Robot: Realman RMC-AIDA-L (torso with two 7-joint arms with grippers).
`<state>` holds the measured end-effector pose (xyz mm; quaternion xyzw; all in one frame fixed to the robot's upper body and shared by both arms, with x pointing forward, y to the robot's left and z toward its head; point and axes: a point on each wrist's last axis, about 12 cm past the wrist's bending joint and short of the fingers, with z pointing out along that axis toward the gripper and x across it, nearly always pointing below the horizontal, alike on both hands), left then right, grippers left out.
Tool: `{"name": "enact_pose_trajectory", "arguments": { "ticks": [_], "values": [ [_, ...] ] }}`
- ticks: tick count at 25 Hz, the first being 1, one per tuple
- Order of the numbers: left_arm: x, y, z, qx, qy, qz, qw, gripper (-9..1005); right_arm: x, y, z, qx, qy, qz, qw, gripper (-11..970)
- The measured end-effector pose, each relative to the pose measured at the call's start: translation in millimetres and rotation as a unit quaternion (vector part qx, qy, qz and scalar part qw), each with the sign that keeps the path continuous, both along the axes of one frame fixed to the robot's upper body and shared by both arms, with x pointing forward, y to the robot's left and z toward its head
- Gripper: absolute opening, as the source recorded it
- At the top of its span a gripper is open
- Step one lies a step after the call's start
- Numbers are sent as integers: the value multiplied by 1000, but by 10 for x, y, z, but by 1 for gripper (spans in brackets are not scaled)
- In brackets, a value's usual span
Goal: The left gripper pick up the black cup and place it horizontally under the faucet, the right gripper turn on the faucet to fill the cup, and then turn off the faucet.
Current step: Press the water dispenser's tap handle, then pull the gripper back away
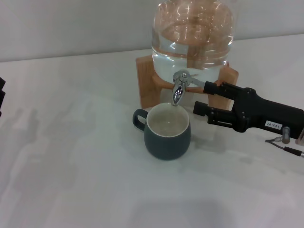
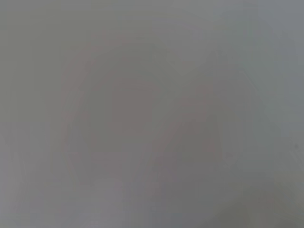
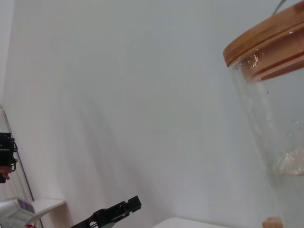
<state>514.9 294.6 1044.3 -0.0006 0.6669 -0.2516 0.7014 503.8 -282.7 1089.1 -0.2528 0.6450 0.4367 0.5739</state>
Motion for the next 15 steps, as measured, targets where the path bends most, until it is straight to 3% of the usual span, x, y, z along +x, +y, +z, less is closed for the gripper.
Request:
{"name": "enact_pose_trajectory", "arguments": {
  "ticks": [15],
  "values": [
    [-2,1,4,0,-1,0,1000,402,39,-45,6,-3,-1,-18,1000,843]
  ]
}}
